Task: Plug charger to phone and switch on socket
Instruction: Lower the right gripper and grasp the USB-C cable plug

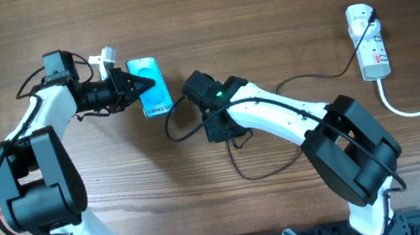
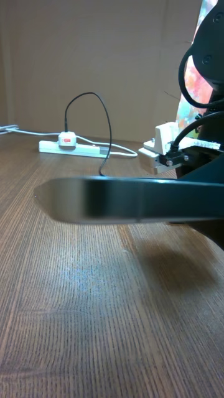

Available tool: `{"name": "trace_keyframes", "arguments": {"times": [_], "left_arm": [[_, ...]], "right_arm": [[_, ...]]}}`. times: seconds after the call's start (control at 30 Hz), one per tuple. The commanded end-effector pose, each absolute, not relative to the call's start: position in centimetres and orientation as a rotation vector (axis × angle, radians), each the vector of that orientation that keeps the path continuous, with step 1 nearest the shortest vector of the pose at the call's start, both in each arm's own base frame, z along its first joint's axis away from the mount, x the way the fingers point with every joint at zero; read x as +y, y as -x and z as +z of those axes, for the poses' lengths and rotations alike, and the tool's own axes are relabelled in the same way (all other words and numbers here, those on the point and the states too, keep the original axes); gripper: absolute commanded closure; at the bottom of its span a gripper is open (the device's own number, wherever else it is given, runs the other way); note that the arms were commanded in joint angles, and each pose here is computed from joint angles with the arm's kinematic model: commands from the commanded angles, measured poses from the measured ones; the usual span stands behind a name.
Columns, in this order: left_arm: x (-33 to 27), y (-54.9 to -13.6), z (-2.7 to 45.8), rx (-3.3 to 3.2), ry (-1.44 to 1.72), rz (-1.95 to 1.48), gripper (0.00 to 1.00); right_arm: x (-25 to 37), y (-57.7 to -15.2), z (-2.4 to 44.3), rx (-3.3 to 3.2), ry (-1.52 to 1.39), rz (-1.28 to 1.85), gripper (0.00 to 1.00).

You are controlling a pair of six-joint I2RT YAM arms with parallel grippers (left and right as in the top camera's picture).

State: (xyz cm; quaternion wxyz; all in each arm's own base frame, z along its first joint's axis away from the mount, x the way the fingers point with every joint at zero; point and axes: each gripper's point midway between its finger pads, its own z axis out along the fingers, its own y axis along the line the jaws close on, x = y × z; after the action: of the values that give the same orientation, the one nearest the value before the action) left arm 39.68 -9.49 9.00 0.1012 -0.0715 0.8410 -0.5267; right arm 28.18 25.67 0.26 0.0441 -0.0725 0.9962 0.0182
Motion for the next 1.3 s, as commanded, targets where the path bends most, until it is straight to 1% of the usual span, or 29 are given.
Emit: {"name": "trace_keyframes", "arguments": {"times": [0.0, 0.13, 0.2, 0.27, 0.3, 0.53, 0.57, 0.63, 0.7, 0.8, 0.9, 0.97, 1.13, 1.27], "left_arm": [[-9.9, -39.5, 9.6, 2.452, 0.173, -1.602, 0.96], [-9.9, -39.5, 9.6, 2.452, 0.174, -1.602, 0.96], [-9.9, -39.5, 9.6, 2.452, 0.174, -1.602, 0.96], [-9.9, -39.5, 9.6, 2.452, 0.174, -1.602, 0.96], [-9.9, -39.5, 9.6, 2.452, 0.174, -1.602, 0.96], [-9.9, -39.4, 9.6, 2.453, 0.176, -1.604, 0.96], [-9.9, -39.4, 9.6, 2.453, 0.176, -1.604, 0.96], [-9.9, -39.4, 9.6, 2.450, 0.167, -1.604, 0.96], [-10.3, -39.2, 10.5, 2.392, 0.090, -1.651, 0.96], [-10.5, -39.1, 11.1, 2.355, 0.058, -1.692, 0.96], [-10.5, -39.1, 11.1, 2.355, 0.059, -1.692, 0.96], [-10.6, -39.0, 11.2, 2.349, 0.058, -1.702, 0.96], [-10.7, -38.9, 11.6, 2.329, 0.055, -1.736, 0.96], [-10.8, -38.9, 11.9, 2.313, 0.049, -1.756, 0.96]], "right_arm": [[25.1, -28.1, -0.6, 3.070, 0.119, 0.001, 0.76], [24.7, -27.7, -2.1, 3.100, 0.101, -0.043, 0.80], [24.8, -27.8, -2.3, 3.099, 0.088, -0.042, 0.83], [24.8, -27.8, -2.3, 3.097, 0.066, -0.040, 0.93], [24.9, -27.9, -2.3, 3.095, 0.065, -0.037, 0.96], [25.2, -27.8, -2.3, 3.105, 0.072, -0.002, 0.96], [25.8, -27.6, -2.0, 3.123, 0.144, 0.063, 0.96], [27.7, -27.6, -0.2, 3.097, 0.381, 0.286, 0.96], [30.7, -26.4, 3.5, 3.012, 0.639, 0.647, 0.96], [33.8, -23.5, 8.5, 2.814, 0.972, 1.071, 0.96], [35.3, -21.2, 10.1, 2.676, 1.157, 1.295, 0.96], [35.8, -21.2, 10.0, 2.649, 1.159, 1.314, 0.96], [37.2, -22.8, 9.6, 2.672, 0.921, 1.374, 0.96], [38.1, -23.6, 10.3, 2.644, 0.859, 1.417, 0.96]]}}
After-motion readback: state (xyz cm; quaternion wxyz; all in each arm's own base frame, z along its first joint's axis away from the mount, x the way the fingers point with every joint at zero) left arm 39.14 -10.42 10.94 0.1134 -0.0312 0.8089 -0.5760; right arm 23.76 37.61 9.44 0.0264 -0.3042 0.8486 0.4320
